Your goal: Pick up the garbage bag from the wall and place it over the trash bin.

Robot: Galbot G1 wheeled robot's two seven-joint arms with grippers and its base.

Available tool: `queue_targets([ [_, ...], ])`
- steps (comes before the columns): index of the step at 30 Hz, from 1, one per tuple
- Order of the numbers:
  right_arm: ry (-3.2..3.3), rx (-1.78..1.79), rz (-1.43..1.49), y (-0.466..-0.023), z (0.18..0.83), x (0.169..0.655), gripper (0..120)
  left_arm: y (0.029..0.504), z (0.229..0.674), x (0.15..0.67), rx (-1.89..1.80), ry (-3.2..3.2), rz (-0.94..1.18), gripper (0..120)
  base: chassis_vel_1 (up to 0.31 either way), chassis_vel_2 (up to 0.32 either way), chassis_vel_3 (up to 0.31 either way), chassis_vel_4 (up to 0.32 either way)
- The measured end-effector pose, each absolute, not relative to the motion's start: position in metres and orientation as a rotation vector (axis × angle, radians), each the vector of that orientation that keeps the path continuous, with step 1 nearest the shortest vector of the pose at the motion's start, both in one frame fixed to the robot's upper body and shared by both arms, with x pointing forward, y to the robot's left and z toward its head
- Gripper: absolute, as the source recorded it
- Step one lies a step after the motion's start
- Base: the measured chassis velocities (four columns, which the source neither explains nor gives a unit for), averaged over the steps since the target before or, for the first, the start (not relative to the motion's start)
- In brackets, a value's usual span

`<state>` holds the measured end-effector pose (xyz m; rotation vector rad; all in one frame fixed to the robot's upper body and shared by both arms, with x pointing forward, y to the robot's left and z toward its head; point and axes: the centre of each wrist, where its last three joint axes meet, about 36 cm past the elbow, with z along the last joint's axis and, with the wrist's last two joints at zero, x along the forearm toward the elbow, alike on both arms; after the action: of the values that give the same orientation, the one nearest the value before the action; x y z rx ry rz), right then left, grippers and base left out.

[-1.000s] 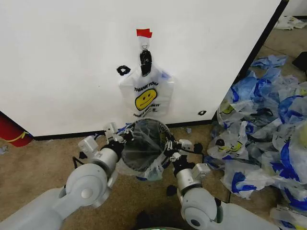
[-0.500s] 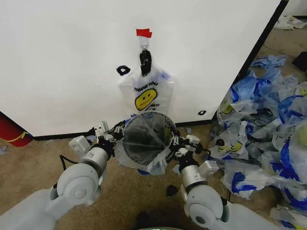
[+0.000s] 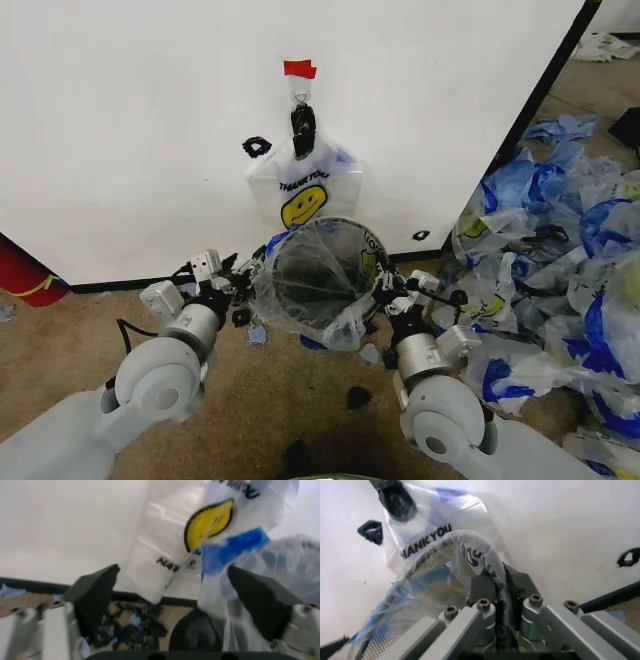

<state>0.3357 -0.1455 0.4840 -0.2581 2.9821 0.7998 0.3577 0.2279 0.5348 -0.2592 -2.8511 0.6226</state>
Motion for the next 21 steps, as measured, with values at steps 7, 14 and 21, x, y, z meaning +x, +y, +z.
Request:
queue_targets([
  [7,2.958,-0.239,0.831,-0.148,0.492,0.342,1,0.217,0.547,0.347,-0.317,-2.799,0.781,100,0.0,0.0,0.0,0.0],
  [14,2.949,-0.215,0.836,-0.15,0.495,0.347,1,0.212,0.556,0.342,-0.368,-2.78,0.89,96,0.0,0.0,0.0,0.0],
  [21,2.937,-0.205,0.849,-0.149,0.499,0.35,1,0.213,0.542,0.346,-0.345,-2.767,0.882,93,0.0,0.0,0.0,0.0],
])
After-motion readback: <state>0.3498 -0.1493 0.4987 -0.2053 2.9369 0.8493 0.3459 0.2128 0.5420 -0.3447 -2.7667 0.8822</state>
